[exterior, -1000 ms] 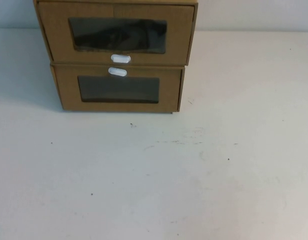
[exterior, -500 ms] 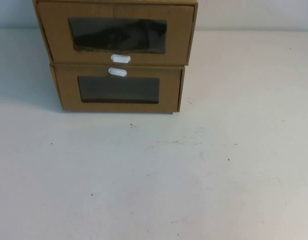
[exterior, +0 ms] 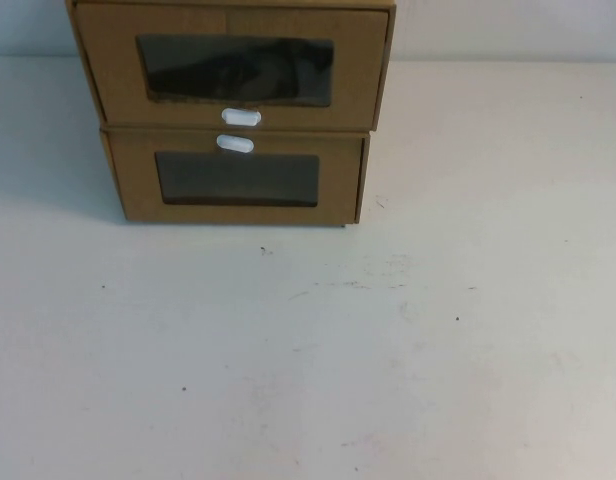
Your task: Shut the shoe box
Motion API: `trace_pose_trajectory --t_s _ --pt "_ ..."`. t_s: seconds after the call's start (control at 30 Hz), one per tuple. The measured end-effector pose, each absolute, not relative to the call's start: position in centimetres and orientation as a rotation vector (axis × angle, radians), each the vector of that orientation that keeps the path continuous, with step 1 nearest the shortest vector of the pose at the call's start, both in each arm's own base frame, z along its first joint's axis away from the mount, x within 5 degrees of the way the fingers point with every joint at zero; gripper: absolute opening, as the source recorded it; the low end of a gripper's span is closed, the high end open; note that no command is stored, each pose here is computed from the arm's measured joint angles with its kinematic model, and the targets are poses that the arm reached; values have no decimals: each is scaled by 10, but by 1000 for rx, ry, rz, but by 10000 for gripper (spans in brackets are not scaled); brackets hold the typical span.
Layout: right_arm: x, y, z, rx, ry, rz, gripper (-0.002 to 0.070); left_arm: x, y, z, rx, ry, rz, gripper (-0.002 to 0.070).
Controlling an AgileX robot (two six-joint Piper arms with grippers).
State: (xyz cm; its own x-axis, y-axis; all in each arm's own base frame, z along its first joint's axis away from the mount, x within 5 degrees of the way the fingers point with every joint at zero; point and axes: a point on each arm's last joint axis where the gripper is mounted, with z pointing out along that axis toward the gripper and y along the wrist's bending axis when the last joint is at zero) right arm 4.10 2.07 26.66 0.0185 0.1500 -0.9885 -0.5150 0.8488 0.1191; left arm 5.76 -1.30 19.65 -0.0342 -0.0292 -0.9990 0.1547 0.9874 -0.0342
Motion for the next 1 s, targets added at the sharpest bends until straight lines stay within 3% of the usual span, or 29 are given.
trace_pose_trajectory --t_s 0.43,0.57,0.8,1.0 --pt "41 21 267 -310 1469 526 -13 58 -13 196 99 1600 -150 -5" --pt "42 17 263 -336 1472 407 -13 58 -13 196 100 1601 -151 -5" --pt "51 10 231 -168 1483 171 -13 57 -14 196 102 1602 -152 -5" --pt "56 9 205 -120 1517 133 -13 58 -14 196 105 1606 -155 -5"
